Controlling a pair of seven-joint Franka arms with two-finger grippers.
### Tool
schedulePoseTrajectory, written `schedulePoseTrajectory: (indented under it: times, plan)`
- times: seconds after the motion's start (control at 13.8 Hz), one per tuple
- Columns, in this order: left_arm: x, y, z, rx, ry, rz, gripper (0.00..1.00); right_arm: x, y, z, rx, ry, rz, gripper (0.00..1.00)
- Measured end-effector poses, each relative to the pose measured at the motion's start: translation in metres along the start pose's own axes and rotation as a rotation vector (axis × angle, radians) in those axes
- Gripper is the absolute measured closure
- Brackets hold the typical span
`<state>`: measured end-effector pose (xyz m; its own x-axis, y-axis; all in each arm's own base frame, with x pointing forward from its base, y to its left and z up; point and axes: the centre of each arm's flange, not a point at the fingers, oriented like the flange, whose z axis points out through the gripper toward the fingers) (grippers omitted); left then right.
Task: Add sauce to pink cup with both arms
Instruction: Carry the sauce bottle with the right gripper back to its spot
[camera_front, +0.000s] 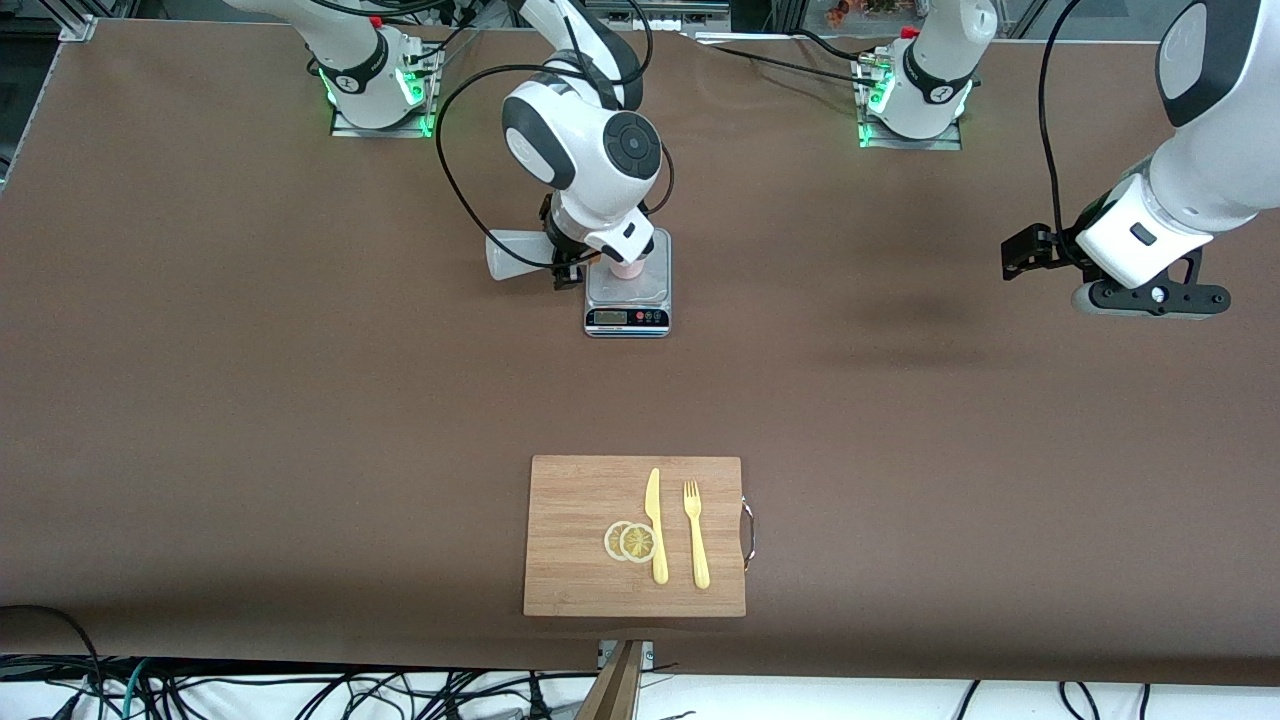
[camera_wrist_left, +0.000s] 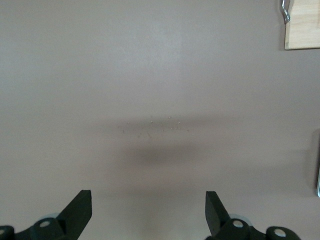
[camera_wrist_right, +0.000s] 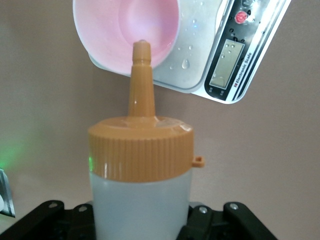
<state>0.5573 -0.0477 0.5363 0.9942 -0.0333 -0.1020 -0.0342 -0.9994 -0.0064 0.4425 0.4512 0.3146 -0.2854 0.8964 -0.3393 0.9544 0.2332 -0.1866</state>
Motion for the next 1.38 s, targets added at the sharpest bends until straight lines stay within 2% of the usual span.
schedulePoseTrajectory:
  times: [0.36, 0.65, 0.87, 1.01, 1.16, 1.38]
  plan:
    - [0.002, 0.0, -0.009, -0.001, 0.02, 0.0, 0.0, -0.028, 0.019, 0.004, 0.031, 0.09, -0.037, 0.76]
    - [0.004, 0.0, -0.009, -0.002, 0.019, 0.0, 0.0, -0.066, 0.041, 0.007, 0.05, 0.209, -0.072, 0.76]
    - [0.004, 0.0, -0.012, -0.002, 0.027, 0.0, 0.0, -0.115, 0.062, 0.014, 0.06, 0.344, -0.101, 0.76]
    - [0.006, 0.0, -0.017, -0.003, 0.045, 0.0, 0.0, -0.154, 0.077, 0.023, 0.058, 0.454, -0.119, 0.76]
    - [0.009, 0.001, -0.022, -0.005, 0.081, 0.001, 0.0, -0.198, 0.089, 0.035, 0.045, 0.568, -0.138, 0.76]
    - [0.011, 0.001, -0.024, -0.006, 0.097, 0.001, 0.0, -0.26, 0.101, 0.058, 0.003, 0.72, -0.164, 0.76]
